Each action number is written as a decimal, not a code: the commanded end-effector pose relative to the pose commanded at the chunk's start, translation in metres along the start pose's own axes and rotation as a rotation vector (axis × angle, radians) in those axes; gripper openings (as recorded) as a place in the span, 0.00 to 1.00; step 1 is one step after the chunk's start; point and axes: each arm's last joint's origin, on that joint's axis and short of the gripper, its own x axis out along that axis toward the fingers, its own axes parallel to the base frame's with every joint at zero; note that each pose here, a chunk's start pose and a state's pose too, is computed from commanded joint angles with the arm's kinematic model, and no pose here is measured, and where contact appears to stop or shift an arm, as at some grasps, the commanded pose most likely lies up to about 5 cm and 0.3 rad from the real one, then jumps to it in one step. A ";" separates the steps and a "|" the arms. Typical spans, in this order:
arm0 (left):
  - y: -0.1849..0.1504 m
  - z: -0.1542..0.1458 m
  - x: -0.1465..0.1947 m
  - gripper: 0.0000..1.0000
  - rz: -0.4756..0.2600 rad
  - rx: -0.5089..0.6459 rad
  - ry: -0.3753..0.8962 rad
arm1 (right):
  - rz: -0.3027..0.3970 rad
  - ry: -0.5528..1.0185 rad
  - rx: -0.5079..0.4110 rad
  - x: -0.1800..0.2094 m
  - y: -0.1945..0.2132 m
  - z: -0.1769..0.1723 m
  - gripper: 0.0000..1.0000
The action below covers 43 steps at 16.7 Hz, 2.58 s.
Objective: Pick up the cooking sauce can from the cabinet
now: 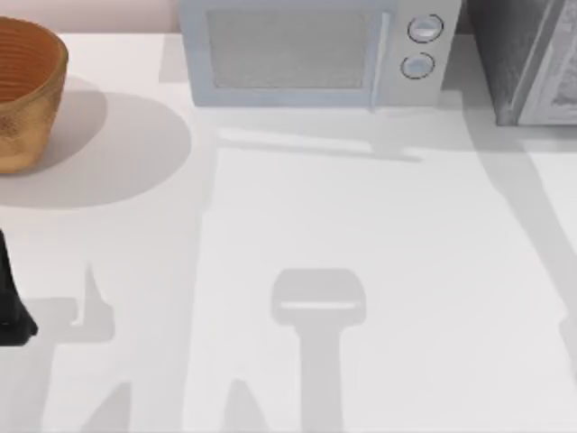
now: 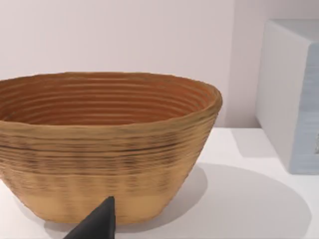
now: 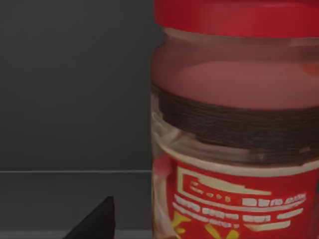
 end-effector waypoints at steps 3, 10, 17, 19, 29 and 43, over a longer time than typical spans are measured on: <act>0.000 0.000 0.000 1.00 0.000 0.000 0.000 | 0.003 -0.003 0.001 0.008 0.001 0.002 1.00; 0.000 0.000 0.000 1.00 0.000 0.000 0.000 | 0.003 -0.004 0.001 0.056 0.002 0.002 1.00; 0.000 0.000 0.000 1.00 0.000 0.000 0.000 | 0.003 -0.004 0.001 0.060 0.002 0.001 0.85; 0.000 0.000 0.000 1.00 0.000 0.000 0.000 | 0.003 -0.004 0.001 0.060 0.002 0.001 0.70; 0.000 0.000 0.000 1.00 0.000 0.000 0.000 | 0.003 -0.004 0.001 0.060 0.002 0.001 0.00; 0.000 0.000 0.000 1.00 0.000 0.000 0.000 | -0.010 -0.012 0.005 -0.002 0.008 0.031 0.00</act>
